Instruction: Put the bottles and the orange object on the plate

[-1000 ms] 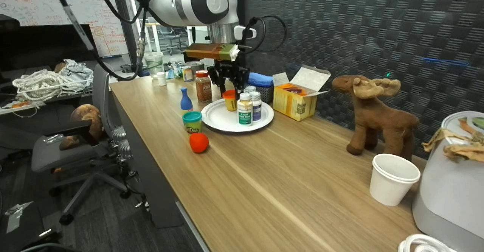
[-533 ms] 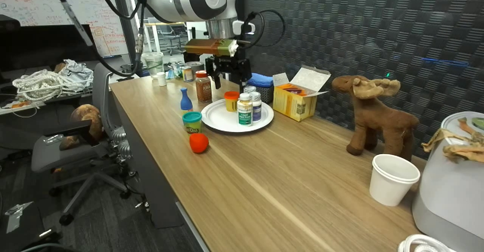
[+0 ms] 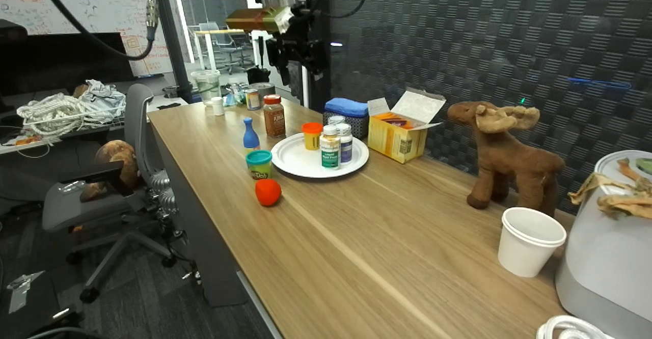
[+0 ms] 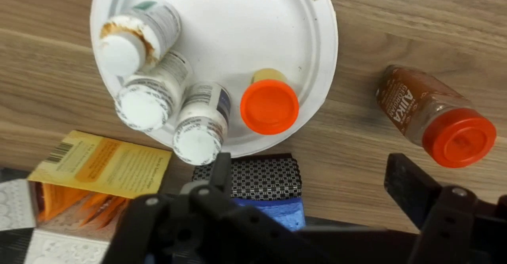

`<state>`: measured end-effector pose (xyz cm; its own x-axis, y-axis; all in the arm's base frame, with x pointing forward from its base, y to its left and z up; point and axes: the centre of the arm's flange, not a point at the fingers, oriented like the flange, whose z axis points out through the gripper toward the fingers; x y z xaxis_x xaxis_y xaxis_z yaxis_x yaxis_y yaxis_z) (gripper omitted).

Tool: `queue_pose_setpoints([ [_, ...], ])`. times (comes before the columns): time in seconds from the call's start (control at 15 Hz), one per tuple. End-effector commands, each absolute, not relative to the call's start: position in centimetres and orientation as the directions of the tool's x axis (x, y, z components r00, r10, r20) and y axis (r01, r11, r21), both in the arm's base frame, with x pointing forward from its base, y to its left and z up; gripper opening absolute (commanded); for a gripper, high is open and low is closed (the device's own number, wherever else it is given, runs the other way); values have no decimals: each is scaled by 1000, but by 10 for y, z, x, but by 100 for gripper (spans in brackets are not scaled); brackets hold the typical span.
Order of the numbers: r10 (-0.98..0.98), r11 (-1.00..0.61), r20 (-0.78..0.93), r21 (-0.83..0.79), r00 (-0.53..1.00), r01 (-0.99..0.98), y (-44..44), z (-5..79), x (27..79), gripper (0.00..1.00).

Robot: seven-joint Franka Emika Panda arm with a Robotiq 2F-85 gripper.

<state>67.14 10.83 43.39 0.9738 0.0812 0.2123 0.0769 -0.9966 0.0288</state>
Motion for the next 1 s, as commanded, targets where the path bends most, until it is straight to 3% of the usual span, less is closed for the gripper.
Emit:
queue_pose_setpoints([
  [0.0,-72,-996,225,32,972,-82,85,453,607,100],
  [0.4,-152,-987,169,28,974,-158,49,443,550,100],
  [0.93,-12,-1000,110,5,994,-12,27,435,508,100],
])
